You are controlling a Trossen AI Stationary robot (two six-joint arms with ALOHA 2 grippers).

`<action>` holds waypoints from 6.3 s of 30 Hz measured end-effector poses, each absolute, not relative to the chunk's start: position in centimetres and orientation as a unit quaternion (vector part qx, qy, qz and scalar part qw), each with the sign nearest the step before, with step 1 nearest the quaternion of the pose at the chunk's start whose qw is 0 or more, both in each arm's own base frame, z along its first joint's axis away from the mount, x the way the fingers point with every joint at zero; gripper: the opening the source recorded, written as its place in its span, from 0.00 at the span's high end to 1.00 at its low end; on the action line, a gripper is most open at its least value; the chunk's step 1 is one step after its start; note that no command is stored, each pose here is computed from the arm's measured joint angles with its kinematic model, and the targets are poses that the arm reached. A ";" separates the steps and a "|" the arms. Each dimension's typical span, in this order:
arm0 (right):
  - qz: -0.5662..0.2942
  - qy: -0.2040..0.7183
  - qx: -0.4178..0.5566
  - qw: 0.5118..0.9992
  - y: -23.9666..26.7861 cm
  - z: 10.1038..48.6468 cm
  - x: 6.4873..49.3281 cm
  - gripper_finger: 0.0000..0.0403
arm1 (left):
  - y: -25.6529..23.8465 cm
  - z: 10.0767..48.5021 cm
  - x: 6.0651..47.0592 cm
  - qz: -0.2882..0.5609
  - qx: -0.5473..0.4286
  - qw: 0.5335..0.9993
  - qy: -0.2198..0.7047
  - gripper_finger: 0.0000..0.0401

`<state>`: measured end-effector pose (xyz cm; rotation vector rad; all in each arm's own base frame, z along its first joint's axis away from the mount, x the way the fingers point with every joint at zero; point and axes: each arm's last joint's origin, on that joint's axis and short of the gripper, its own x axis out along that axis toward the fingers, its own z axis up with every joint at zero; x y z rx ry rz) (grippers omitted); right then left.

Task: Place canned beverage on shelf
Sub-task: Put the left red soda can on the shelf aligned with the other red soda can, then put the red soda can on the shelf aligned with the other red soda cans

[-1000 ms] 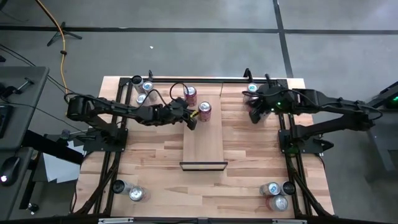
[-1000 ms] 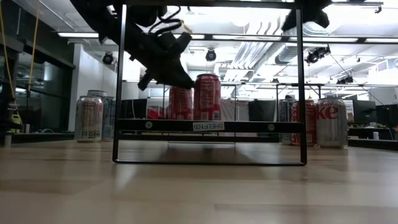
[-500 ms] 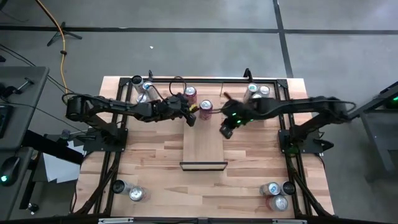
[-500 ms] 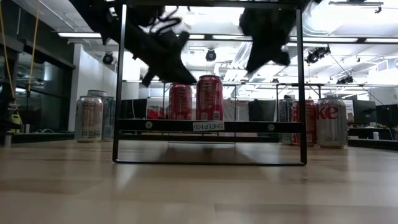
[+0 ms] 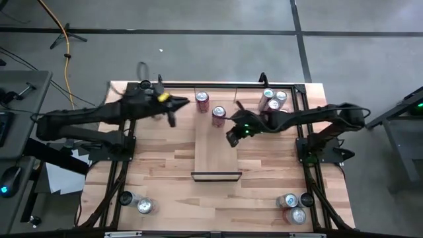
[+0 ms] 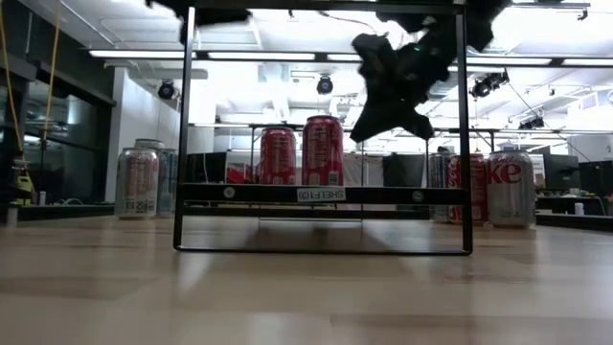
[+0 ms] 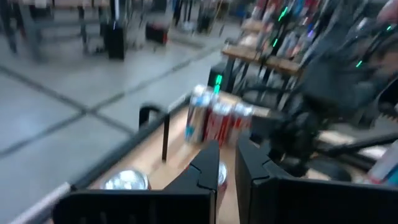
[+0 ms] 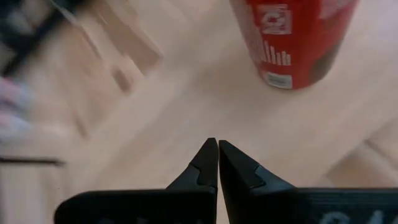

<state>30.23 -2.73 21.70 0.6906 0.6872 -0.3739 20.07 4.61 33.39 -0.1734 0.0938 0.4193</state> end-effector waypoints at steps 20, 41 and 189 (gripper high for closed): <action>-0.236 0.184 0.392 0.870 -4.8 18.9 31.7 1.00 | 4.5 35.3 17.2 0.215 -0.100 0.971 -0.012 1.00; -0.291 0.184 0.316 0.884 -10.8 20.6 31.4 1.00 | 4.6 35.4 17.2 0.222 -0.100 0.970 -0.016 1.00; -0.510 0.466 0.377 0.617 -15.4 22.4 19.2 0.28 | 3.9 35.4 17.5 0.104 -0.090 0.990 -0.005 1.00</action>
